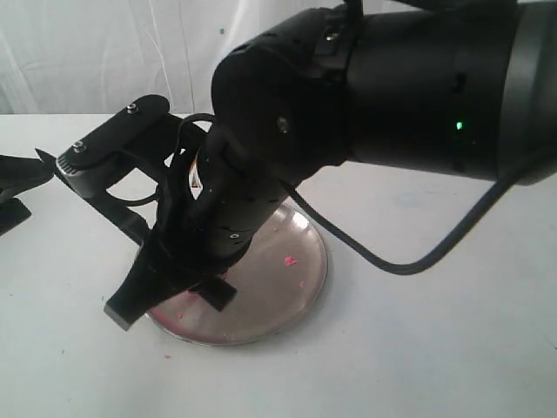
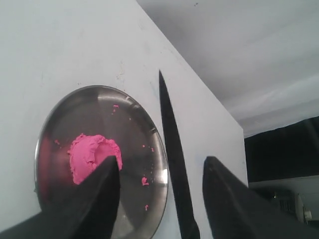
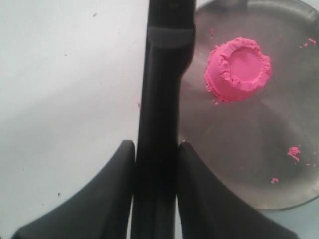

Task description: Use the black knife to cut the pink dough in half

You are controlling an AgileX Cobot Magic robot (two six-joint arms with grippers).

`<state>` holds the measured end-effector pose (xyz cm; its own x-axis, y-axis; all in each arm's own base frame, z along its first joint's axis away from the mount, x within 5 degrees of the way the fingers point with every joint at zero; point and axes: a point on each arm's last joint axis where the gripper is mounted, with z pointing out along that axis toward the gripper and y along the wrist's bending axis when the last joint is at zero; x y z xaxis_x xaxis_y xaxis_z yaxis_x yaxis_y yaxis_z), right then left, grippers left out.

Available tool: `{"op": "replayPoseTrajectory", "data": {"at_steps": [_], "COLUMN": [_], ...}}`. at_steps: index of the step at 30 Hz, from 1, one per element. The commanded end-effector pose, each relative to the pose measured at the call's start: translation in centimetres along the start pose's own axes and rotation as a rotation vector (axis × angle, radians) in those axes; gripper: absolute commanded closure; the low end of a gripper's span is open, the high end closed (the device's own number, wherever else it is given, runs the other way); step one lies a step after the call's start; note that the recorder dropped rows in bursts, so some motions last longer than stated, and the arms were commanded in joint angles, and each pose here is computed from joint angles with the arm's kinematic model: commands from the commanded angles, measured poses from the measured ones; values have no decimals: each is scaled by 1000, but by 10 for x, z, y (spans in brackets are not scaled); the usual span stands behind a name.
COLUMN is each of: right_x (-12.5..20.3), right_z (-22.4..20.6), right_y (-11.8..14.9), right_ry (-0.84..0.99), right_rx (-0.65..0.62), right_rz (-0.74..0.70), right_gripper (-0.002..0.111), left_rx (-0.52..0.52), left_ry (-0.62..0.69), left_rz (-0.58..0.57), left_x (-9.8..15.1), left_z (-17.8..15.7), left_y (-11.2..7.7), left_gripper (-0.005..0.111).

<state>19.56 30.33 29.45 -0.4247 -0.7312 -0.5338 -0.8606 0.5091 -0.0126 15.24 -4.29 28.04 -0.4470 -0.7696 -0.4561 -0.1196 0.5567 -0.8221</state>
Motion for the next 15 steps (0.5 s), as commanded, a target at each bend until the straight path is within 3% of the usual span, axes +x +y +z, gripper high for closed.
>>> {"op": "replayPoseTrajectory", "data": {"at_steps": [1,7,11,15], "right_x": [-4,-4,-2,-2], "right_z": [-1,0,4,4], "right_y": [8,13,13,15], "right_ry": [-56,-66,-61,-63], "right_rx": [-89,-145,-150,-175], "right_rz": [65,96,99,91], "right_gripper": [108,108,108,108], "left_rx": [15,-11,-49,-66], "left_ry": [-32,-50,-44,-33], "left_rz": [-1,8,-4,4], "left_x": [-3,0,7,10], "left_z": [0,1,3,3], "left_y": [-3,7,22,27], "left_gripper": [52,52,67,67]}}
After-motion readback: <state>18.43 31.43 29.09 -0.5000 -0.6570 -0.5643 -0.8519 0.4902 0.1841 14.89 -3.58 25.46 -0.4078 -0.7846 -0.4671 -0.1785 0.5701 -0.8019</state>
